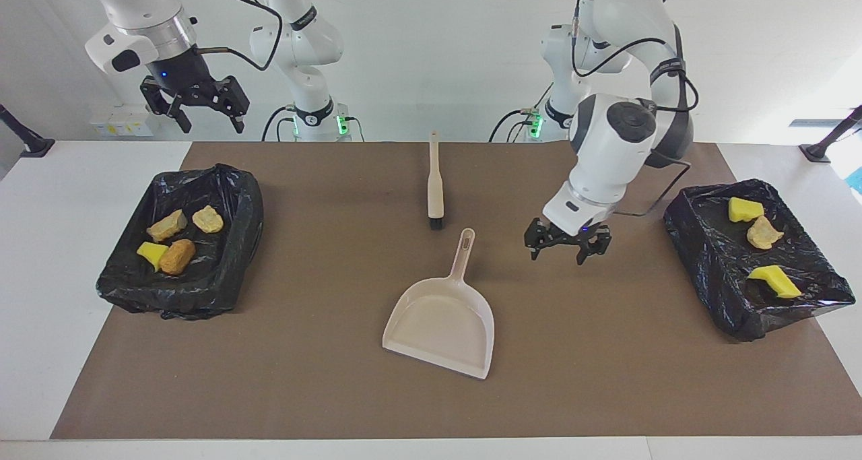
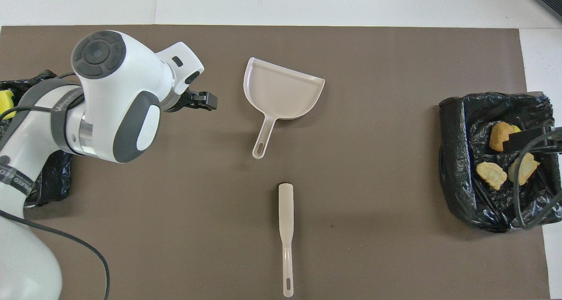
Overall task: Sweep and dump trash in bin
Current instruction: 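Release the dustpan and withdraw the left gripper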
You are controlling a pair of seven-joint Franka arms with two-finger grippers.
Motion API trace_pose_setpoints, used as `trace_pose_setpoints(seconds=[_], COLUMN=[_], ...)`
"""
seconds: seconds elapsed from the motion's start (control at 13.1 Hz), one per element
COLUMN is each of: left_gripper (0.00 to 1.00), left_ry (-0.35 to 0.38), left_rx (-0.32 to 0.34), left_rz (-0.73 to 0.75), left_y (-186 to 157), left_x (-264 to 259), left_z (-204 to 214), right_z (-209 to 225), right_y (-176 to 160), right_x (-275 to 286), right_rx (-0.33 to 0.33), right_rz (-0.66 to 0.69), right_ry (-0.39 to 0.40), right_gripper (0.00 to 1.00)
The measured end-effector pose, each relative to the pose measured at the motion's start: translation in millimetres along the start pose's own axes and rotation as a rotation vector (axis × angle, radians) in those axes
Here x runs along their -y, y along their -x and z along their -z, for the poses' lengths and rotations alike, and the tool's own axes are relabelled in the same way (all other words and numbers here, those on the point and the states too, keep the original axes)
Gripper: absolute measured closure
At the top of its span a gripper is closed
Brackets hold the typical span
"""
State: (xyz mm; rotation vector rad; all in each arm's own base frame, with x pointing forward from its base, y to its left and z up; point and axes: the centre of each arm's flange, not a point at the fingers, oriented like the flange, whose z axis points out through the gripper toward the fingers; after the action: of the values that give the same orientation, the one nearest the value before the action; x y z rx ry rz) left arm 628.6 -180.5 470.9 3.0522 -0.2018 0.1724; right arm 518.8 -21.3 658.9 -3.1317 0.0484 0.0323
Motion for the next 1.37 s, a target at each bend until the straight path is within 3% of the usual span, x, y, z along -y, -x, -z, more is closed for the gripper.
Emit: trace_pose_setpoints(seconds=[0.23,0.69,0.99,1.37], left_gripper=[0.0,0.0,0.0,0.0], left_ry=[-0.009,-0.021,-0.008,-0.007], left_rx=[0.006,0.075,0.131,0.149], left_rz=[-0.008,0.004,0.051,0.109], left_y=[4.2,38.7,67.3,92.2], left_x=[73.3,149.0,167.7,184.7], left_z=[34.6,92.2,126.2,151.5], right_z=[0.0,0.1,0.1,0.1], right_y=[0.0,0.1,0.1,0.1], right_x=[-1.7,-3.1,-3.1,-3.1], right_rx=[0.0,0.0,0.0,0.0], right_rz=[-0.003,-0.004,-0.004,-0.005], right_ry=[0.0,0.007,0.007,0.007], right_gripper=[0.0,0.0,0.0,0.0])
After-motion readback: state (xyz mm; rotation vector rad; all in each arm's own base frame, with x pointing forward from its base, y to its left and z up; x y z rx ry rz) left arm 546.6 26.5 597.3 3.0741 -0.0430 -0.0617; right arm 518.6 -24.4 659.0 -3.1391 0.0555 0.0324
